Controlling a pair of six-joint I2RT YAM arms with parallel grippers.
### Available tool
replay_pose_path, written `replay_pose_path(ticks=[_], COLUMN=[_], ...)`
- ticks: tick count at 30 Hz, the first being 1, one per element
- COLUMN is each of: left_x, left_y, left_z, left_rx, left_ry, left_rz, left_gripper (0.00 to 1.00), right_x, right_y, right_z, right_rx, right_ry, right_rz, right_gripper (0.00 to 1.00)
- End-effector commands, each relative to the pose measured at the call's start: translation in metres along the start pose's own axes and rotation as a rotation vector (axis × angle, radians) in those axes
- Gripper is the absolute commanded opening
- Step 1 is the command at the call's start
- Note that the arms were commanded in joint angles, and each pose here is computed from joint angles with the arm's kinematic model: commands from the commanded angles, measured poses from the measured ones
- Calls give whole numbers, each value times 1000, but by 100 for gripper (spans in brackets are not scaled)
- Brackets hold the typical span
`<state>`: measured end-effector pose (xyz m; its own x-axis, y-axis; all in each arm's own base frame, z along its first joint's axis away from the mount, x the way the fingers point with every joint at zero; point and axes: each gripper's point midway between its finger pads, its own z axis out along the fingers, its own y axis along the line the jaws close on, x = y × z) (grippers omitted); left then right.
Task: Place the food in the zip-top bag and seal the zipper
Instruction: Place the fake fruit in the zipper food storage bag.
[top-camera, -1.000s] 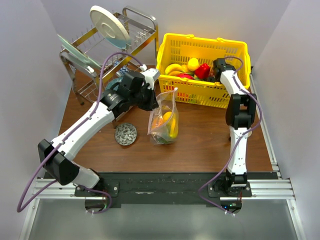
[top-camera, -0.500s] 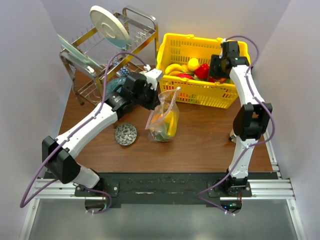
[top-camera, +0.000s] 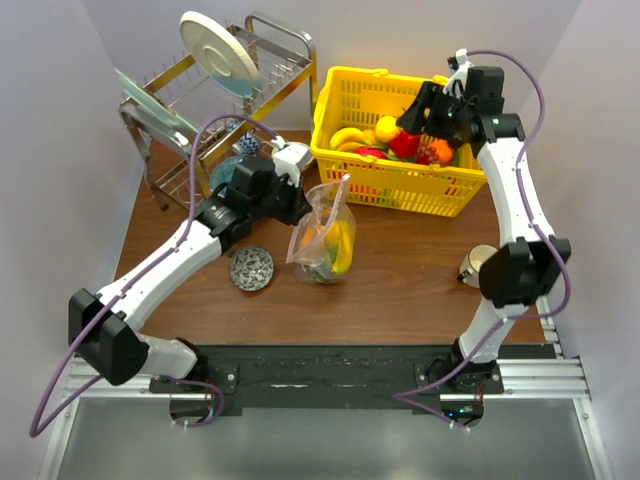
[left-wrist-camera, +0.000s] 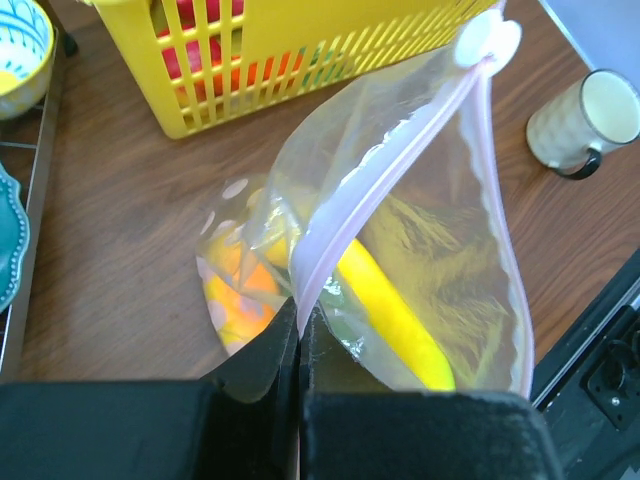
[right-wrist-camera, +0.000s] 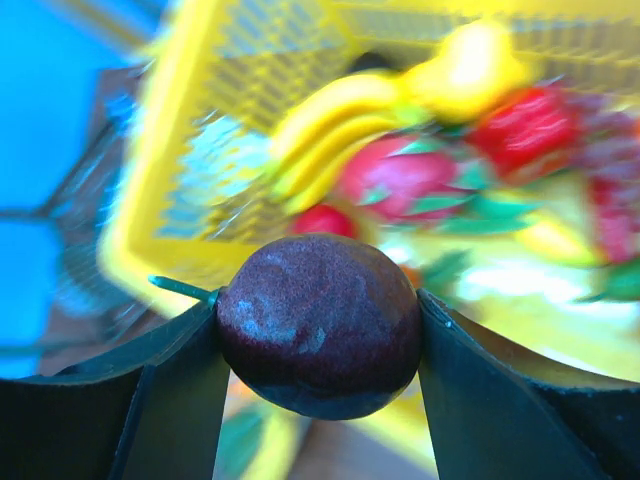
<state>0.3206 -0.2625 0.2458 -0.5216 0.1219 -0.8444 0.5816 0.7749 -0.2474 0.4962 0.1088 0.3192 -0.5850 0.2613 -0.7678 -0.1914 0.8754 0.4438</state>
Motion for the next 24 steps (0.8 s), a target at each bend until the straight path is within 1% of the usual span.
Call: replay_pose_path(ticks=[1, 2, 3, 4, 5, 6, 8, 9, 11, 12, 15, 18, 24], left_x=[-27, -29, -30, -32, -33, -36, -38, -40, -41, -40, -40, -41, -37], left_y=[-9, -9, -10, -11, -11, -13, -13, -14, -14, -17, -21, -25, -32], left_z=[-16, -18, -21, -23, -26, -31, -34, -37, -38, -38, -39, -40, -37], left_rx=[52, 54, 63, 66, 69, 78, 85, 95, 102, 120, 153, 184, 245], left_ry=[-110, -116, -120, -127, -135, -148, -167, -174, -179, -176, -173, -175, -161], left_rz=[18, 16, 15, 13, 5, 5, -4, -5, -14, -15, -26, -32, -45], left_gripper=[0, 0, 0, 0, 0, 0, 0, 0, 0, 0, 0, 0, 0], right_x=[18, 21, 34, 50, 57, 63, 79, 87, 109, 125, 158, 175, 181], right_y=[109, 126, 144, 149, 157, 175, 186, 202, 211, 226, 247, 258, 264], right_z=[-52, -71, -77, -77, -86, -105, -114, -131, -130, -137, -140, -140, -126], right_rx=[-380, -414, -446, -457, -485, -535, -588, -641, -683, -735, -800, -814, -792], right_ry=[-21, -41, -26, -5, -3, -16, -14, -18, 7, 38, 89, 97, 69], right_rz=[-17, -51, -80, -95, -107, -131, -126, -144, -121, -128, -141, -169, -182], right_gripper=[39, 40, 39, 40, 40, 40, 40, 40, 40, 40, 40, 39, 40])
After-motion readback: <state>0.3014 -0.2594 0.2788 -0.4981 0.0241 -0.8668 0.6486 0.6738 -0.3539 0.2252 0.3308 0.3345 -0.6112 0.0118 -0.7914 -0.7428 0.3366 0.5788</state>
